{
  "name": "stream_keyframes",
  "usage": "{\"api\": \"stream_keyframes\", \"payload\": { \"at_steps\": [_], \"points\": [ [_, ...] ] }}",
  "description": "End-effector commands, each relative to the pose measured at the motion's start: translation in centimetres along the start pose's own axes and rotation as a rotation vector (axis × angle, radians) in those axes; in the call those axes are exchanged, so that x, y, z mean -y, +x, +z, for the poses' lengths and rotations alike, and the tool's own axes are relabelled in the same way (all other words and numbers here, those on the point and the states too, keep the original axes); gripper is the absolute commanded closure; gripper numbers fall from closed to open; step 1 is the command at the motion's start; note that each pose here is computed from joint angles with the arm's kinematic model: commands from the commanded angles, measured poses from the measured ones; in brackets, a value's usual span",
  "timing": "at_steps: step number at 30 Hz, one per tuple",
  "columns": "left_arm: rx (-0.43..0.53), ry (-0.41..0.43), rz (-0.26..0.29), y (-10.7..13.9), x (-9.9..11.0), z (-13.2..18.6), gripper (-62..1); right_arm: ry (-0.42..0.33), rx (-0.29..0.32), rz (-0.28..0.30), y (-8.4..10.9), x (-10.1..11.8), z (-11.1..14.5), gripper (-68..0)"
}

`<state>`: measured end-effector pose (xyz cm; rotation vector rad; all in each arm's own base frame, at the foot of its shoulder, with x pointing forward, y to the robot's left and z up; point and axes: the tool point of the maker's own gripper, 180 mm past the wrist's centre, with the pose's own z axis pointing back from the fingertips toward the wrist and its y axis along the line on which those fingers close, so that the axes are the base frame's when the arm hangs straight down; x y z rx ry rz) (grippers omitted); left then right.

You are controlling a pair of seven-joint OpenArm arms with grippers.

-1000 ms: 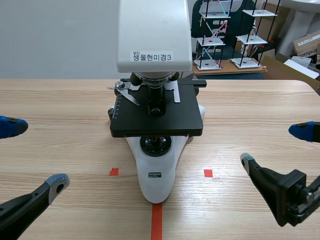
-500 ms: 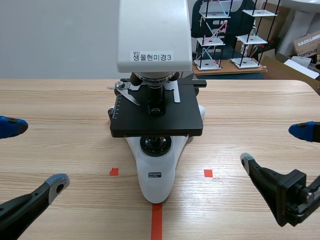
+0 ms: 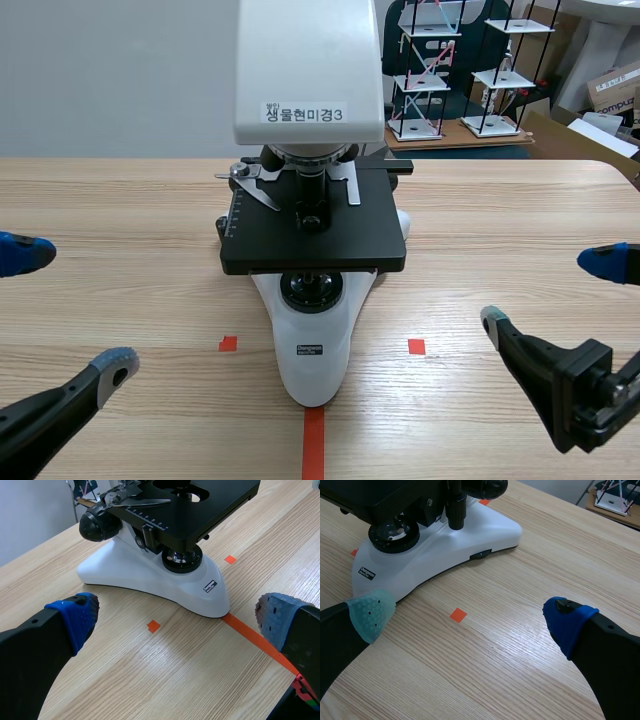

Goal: Return to the home posture

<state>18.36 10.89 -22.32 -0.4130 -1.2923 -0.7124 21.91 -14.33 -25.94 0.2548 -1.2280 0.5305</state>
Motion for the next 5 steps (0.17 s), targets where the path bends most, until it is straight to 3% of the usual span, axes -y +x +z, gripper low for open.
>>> {"api": "stream_keyframes", "payload": {
  "at_steps": [1,5],
  "points": [
    [0.03,0.001,0.006,0.73,0.02,-0.12,-62.3,0.007,0.019,0.008,0.66,-0.07,-0.03,-67.9],
    [0.03,0.001,0.006,0.73,0.02,-0.12,-62.3,0.007,0.019,0.008,0.66,-0.07,-0.03,-67.9]
  ]
}}
